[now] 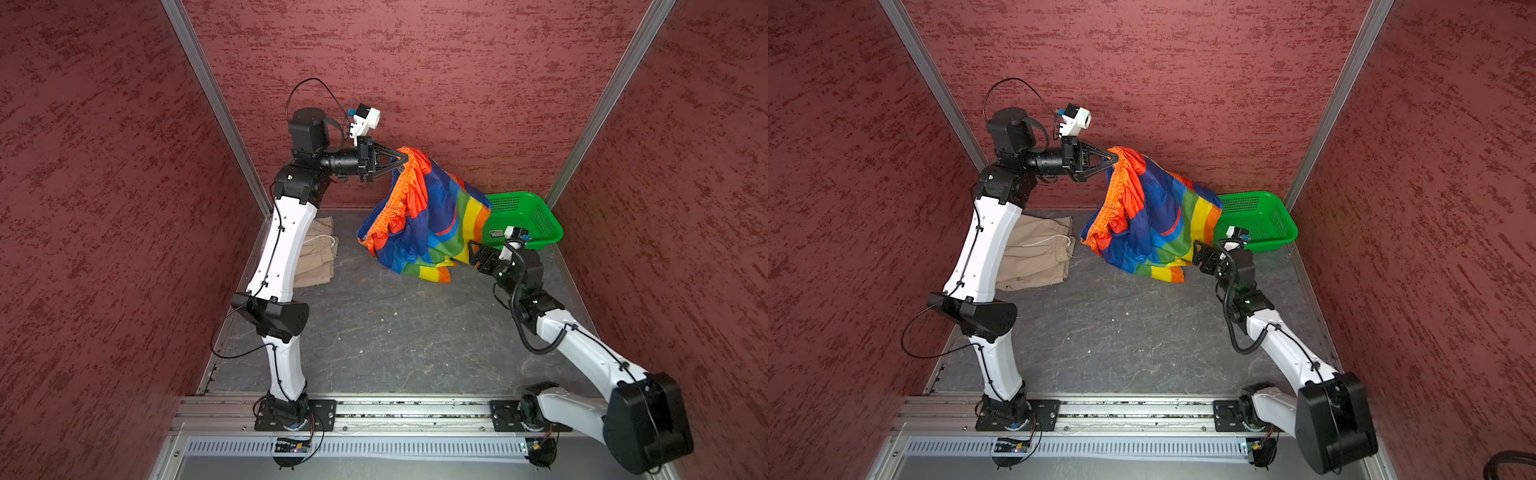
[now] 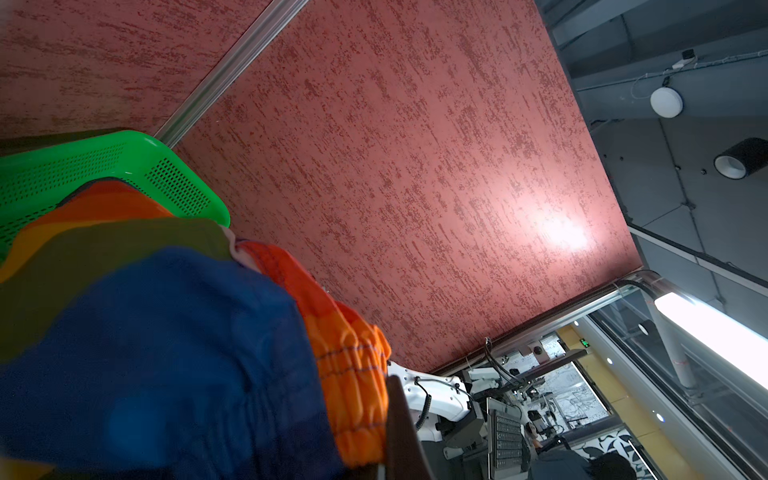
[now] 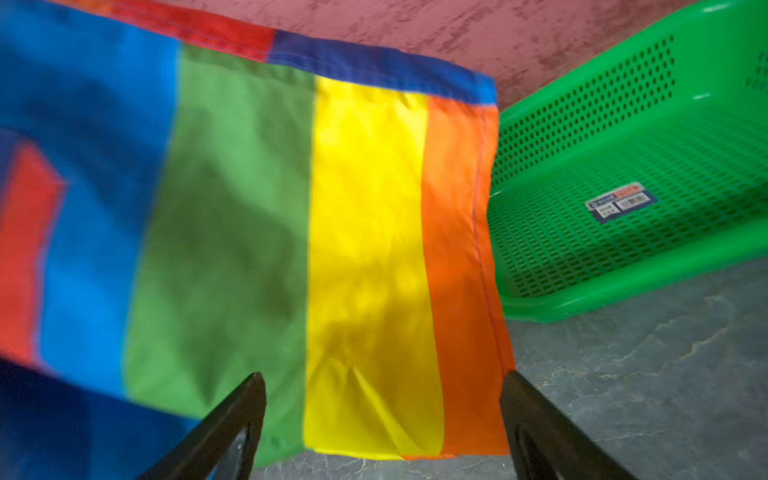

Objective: Fold and stack the shorts

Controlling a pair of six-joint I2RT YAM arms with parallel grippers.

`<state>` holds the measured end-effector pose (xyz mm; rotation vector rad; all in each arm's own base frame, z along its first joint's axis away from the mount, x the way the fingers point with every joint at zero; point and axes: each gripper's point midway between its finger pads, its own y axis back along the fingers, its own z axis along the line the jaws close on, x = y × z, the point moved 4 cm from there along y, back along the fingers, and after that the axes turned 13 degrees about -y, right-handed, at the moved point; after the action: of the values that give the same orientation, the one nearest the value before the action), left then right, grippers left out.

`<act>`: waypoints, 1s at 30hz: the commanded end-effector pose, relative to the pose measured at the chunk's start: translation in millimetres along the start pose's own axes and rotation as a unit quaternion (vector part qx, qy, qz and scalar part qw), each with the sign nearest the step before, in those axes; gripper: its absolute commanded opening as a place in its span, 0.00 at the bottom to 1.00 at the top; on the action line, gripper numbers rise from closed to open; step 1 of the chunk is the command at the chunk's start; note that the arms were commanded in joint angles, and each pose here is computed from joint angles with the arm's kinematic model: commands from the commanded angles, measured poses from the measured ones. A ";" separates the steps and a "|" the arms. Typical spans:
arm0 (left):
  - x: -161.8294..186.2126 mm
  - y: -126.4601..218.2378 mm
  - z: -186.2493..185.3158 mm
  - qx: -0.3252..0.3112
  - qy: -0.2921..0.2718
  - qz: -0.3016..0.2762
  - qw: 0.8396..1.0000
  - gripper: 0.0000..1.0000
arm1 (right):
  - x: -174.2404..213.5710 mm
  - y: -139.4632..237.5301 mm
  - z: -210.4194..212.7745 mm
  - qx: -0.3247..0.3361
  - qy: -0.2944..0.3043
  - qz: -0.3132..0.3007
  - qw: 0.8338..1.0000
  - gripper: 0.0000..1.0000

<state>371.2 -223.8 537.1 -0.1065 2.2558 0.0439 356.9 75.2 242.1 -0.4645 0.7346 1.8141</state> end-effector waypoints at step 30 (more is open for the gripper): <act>2.3 6.2 -29.6 0.037 -0.009 0.016 0.999 0.00 | 26.5 -104.4 13.6 -0.106 -0.161 0.129 0.973 0.89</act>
<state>360.9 -229.7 539.6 -0.0063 2.3017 -0.0210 446.5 125.3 200.4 -0.1853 0.4447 2.1697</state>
